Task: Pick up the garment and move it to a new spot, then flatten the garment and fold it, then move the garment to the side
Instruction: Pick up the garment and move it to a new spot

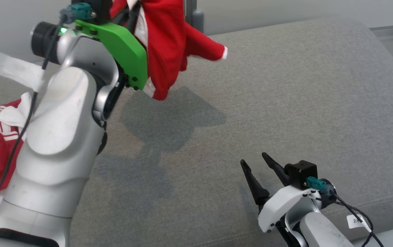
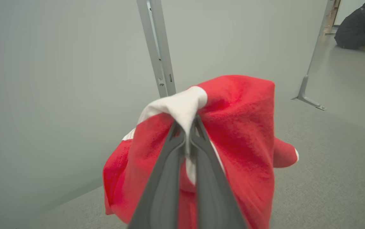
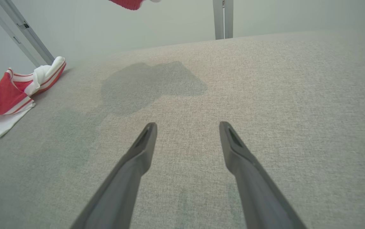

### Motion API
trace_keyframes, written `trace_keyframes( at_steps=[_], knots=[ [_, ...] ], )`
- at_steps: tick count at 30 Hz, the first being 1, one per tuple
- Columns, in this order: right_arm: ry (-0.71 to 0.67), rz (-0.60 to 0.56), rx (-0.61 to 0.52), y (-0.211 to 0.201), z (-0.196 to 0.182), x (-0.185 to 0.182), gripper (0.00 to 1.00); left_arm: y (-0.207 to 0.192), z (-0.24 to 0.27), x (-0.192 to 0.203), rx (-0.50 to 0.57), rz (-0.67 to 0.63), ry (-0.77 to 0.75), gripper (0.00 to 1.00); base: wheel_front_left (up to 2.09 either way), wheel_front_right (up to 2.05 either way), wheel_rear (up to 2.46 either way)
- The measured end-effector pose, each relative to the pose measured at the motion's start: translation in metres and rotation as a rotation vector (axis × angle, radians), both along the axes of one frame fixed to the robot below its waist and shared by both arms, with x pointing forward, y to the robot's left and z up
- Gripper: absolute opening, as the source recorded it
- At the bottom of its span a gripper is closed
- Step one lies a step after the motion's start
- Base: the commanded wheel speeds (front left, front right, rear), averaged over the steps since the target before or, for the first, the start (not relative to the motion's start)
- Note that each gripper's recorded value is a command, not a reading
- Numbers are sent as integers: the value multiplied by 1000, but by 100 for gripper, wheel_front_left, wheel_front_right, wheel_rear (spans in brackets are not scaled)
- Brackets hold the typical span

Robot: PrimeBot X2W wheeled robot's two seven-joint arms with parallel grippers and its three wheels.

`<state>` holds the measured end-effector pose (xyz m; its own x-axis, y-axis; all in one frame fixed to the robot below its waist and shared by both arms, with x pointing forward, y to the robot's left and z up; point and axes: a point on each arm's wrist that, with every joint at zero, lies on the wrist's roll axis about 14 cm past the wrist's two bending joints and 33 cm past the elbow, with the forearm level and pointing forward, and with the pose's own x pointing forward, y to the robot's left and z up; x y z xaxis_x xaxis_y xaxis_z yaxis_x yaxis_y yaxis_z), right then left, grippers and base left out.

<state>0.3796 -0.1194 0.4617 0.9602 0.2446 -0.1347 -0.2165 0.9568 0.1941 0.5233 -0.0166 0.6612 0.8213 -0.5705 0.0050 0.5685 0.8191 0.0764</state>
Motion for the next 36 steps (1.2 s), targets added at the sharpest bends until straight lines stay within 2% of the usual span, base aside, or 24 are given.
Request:
trace_keyframes(
  at_steps=[4,7,15,16,17,23,28,36],
  knots=[
    [-4,-61,2,-20,1,-5,100,-46,-27,-21,2,-122,104,0,0,0,0],
    [0,-100,5,-32,-1,-8,100,-66,-55,-32,10,-181,199,0,0,0,0],
    [17,-142,7,-45,-7,-12,100,-40,-147,-15,109,-83,394,0,0,0,0],
    [22,-148,5,-47,-9,-13,100,-35,-154,-10,110,-56,401,28,0,0,0],
    [24,-154,3,-49,-10,-13,100,-31,-158,-6,103,-31,397,100,0,0,0],
    [35,-173,0,-56,-14,-14,100,-19,-174,3,88,25,362,100,0,0,0],
    [28,-149,0,-48,-12,-12,100,-1,-168,4,53,74,322,100,0,0,0],
    [10,-95,7,-29,-5,-14,100,31,-176,-26,23,129,350,100,0,0,0]
  ],
)
